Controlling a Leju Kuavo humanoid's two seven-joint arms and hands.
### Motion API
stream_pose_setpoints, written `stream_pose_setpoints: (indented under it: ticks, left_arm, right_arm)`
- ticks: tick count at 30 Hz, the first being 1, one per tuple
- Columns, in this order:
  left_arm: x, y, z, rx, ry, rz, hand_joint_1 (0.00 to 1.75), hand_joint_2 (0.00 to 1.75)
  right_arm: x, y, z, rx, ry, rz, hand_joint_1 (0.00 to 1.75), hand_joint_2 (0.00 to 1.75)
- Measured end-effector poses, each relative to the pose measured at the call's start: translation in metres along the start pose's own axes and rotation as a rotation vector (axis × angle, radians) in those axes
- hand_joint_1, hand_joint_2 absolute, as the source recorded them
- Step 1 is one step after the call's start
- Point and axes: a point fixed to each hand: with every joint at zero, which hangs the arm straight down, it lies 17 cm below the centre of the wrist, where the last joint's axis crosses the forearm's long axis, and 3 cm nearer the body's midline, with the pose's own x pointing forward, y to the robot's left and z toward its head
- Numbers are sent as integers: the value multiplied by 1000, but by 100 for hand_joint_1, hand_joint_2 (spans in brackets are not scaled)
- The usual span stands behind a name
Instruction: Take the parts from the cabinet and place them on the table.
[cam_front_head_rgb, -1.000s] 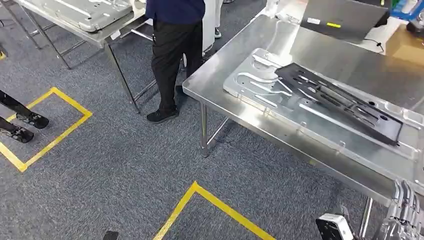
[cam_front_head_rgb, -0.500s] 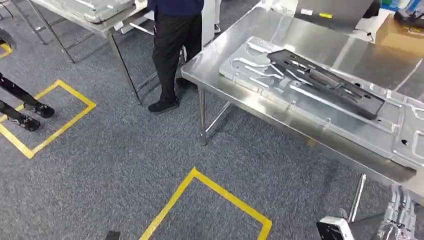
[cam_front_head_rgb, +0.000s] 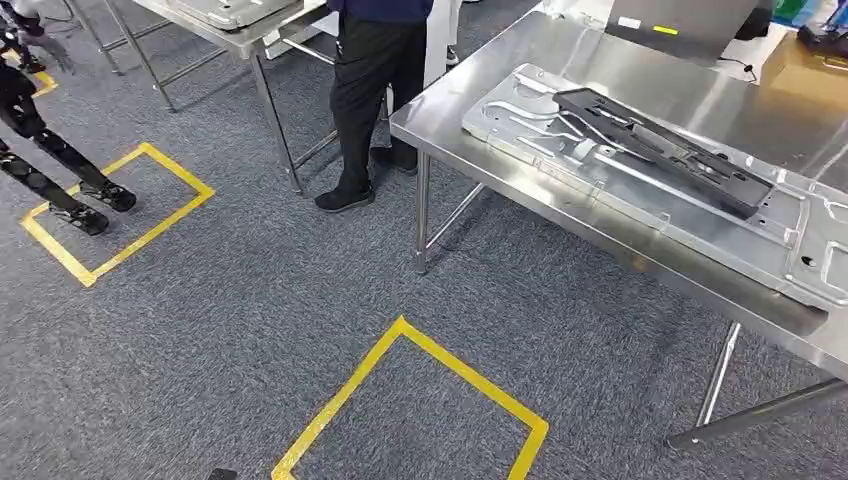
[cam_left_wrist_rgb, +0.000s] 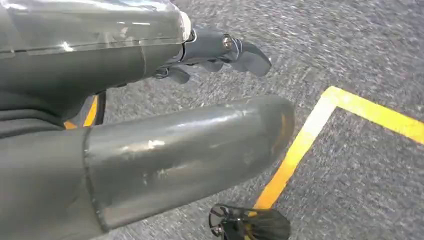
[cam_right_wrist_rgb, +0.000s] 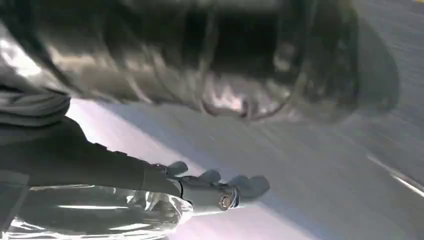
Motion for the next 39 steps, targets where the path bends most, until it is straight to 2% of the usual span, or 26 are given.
stream_pose_setpoints:
  ticks: [5,9,18,39]
  left_arm:
    - [-6,2,2,-4,9,-11,0,0]
    - [-5,4,1,-5,0,-21,0,0]
    - [-2,5,1,12,-22,-65,0,0]
    - [-4,-8,4,19,-6,-87,0,0]
  right_arm:
    - [-58,79,29,211,339,-112,0,0]
    - [-70,116,53,326,445,-148,0,0]
    - [-53,150,68,441,459,-195,0,0]
    - [-60,162,81,510,485,-177,0,0]
